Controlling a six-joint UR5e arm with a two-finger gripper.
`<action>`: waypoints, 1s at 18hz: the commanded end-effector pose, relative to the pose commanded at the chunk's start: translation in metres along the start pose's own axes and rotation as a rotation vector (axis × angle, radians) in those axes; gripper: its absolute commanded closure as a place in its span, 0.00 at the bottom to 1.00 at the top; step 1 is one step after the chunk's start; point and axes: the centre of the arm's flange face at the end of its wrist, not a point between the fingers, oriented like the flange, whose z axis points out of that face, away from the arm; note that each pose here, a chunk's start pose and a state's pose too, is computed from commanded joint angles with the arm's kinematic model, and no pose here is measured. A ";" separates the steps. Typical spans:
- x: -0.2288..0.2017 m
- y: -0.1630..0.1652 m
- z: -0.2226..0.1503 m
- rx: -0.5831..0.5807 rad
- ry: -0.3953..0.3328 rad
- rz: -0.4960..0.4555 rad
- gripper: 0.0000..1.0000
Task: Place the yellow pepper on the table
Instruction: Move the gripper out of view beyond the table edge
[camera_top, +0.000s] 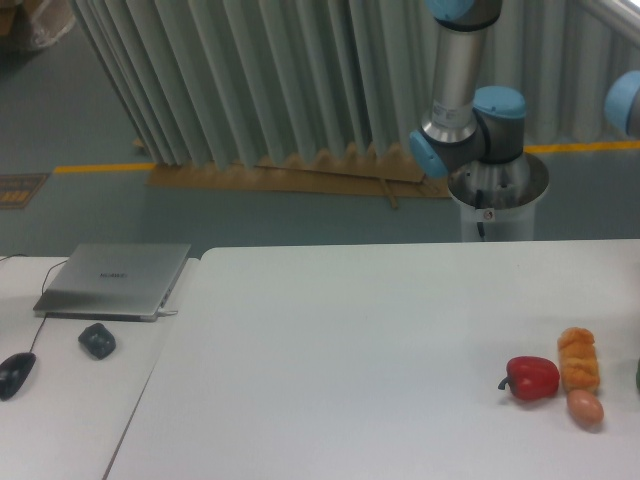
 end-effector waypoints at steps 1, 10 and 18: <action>0.001 0.007 0.006 0.000 -0.001 -0.001 0.00; -0.007 0.021 0.047 0.126 -0.104 -0.020 0.00; 0.043 0.047 0.082 0.388 -0.229 -0.048 0.00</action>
